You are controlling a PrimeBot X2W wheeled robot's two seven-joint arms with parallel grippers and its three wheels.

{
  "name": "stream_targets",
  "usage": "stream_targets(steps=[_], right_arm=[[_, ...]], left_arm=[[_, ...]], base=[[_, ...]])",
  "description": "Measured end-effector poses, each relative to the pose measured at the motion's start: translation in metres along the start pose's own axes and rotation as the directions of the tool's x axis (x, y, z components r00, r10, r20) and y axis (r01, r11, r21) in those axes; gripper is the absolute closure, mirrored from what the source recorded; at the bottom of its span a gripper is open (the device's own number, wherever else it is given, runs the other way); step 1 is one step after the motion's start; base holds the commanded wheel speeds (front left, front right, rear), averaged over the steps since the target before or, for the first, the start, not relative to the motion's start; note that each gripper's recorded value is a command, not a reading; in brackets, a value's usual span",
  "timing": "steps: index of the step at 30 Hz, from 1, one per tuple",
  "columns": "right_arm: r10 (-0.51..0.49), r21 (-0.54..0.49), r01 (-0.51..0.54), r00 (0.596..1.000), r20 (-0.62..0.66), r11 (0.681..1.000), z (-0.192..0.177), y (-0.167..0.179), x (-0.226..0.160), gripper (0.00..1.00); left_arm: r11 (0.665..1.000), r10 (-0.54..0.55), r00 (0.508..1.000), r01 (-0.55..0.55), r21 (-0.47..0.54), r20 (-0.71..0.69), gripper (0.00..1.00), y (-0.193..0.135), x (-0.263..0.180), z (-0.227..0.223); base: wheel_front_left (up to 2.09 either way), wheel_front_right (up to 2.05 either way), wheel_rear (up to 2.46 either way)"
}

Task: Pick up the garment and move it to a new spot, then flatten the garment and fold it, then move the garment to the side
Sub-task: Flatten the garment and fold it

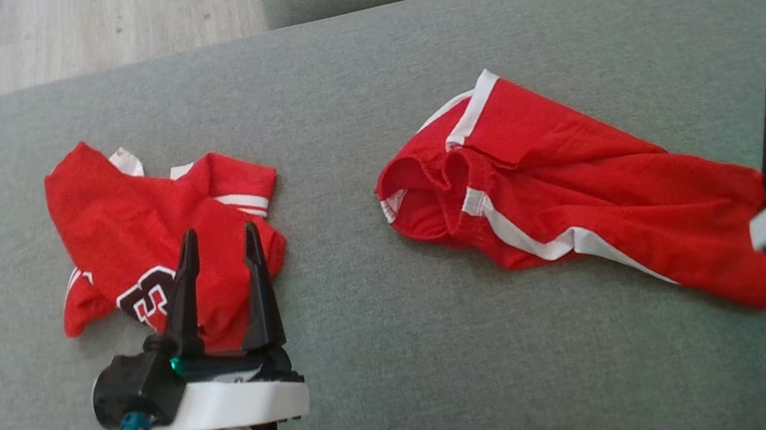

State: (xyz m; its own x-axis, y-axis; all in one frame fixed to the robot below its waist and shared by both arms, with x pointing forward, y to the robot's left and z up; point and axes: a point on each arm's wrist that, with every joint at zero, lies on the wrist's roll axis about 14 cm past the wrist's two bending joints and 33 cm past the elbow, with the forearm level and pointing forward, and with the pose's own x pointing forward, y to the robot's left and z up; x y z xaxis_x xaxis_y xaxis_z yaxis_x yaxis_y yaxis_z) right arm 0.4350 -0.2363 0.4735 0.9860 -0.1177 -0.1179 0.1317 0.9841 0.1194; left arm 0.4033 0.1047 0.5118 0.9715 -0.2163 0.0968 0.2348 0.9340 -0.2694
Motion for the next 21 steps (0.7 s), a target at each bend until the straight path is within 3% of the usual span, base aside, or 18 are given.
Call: stream_targets(steps=[4, 9, 17, 21], right_arm=[[0.083, -0.035, -0.078, 0.981, 0.175, 0.996, 0.042, 0.026, -0.001, 0.0], [0.207, -0.093, -0.186, 0.914, 0.349, 0.978, 0.089, 0.064, -0.022, 0.0], [0.216, -0.072, -0.206, 0.956, 0.197, 0.976, 0.027, 0.059, -0.066, 0.0], [0.232, -0.071, -0.222, 0.955, 0.183, 0.972, 0.021, 0.063, -0.074, 0.0]], left_arm=[[1.0, -0.017, 1.0, 0.017, 0.0, 0.008, 0.0, -0.006, 0.002, 0.003], [0.999, -0.045, 0.999, 0.045, 0.003, 0.025, 0.0, -0.016, 0.001, 0.009], [0.998, -0.058, 0.998, 0.058, 0.003, 0.021, 0.0, -0.026, -0.003, 0.009], [0.999, -0.051, 0.999, 0.051, 0.002, 0.012, 0.0, -0.026, -0.004, 0.006]], base=[[0.0, 0.0, 0.0], [0.0, 0.0, 0.0], [0.0, 0.0, 0.0], [0.0, 0.0, 0.0]])
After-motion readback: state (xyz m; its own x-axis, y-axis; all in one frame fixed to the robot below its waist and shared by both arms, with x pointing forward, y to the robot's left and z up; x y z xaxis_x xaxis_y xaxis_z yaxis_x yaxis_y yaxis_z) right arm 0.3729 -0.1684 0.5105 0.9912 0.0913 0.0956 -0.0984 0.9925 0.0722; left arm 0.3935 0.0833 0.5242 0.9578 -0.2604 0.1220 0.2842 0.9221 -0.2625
